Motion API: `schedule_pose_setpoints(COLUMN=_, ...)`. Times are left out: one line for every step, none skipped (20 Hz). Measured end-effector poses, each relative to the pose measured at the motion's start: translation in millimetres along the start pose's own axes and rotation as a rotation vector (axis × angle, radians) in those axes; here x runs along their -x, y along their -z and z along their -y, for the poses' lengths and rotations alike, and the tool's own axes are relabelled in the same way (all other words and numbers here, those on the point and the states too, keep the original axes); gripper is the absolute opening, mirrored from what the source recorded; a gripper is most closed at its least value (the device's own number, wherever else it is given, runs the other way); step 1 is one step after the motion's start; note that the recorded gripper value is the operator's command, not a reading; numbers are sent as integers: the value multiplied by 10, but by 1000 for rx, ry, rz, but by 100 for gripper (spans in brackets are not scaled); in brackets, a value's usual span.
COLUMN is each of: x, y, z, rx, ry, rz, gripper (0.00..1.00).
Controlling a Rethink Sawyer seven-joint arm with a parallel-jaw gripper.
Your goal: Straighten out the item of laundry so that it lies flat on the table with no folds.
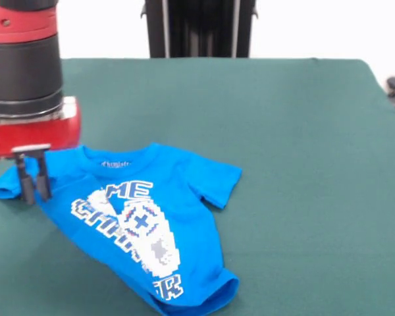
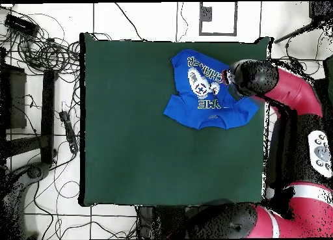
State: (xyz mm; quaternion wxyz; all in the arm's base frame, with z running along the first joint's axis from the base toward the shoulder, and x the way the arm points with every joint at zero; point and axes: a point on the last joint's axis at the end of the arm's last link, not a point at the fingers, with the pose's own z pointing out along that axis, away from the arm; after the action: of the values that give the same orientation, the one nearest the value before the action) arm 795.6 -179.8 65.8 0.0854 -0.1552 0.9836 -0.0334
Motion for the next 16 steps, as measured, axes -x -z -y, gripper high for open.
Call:
schedule_pose_setpoints(x=28, y=-14, z=42, rx=2, ry=-2, rz=-4, gripper=0)
schedule_pose_setpoints(x=52, y=-33, z=82, rx=4, ry=-5, rz=-9, gripper=0)
schedule_pose_setpoints(x=76, y=-52, z=122, rx=7, ry=-8, rz=-13, gripper=0)
schedule_pose_setpoints(x=94, y=-71, z=154, rx=9, ry=-11, rz=-17, gripper=0)
schedule_pose_setpoints(x=113, y=-91, z=186, rx=11, ry=-13, rz=-21, gripper=0)
schedule_pose_setpoints(x=164, y=-166, z=277, rx=20, ry=-21, rz=-32, gripper=0)
schedule_pose_setpoints(x=176, y=-187, z=297, rx=21, ry=-24, rz=-33, gripper=0)
schedule_pose_setpoints(x=184, y=-204, z=312, rx=22, ry=-25, rz=-35, gripper=0)
schedule_pose_setpoints(x=193, y=-221, z=328, rx=23, ry=-26, rz=-36, gripper=0)
schedule_pose_setpoints(x=217, y=-269, z=365, rx=26, ry=-30, rz=-38, gripper=0)
schedule_pose_setpoints(x=240, y=-315, z=398, rx=28, ry=-35, rz=-37, gripper=0)
schedule_pose_setpoints(x=261, y=-352, z=421, rx=29, ry=-38, rz=-35, gripper=0)
schedule_pose_setpoints(x=280, y=-383, z=438, rx=30, ry=-41, rz=-31, gripper=0)
schedule_pose_setpoints(x=298, y=-413, z=456, rx=30, ry=-43, rz=-28, gripper=0)
schedule_pose_setpoints(x=308, y=-433, z=467, rx=30, ry=-45, rz=-26, gripper=0)
schedule_pose_setpoints(x=317, y=-452, z=478, rx=30, ry=-47, rz=-24, gripper=0)
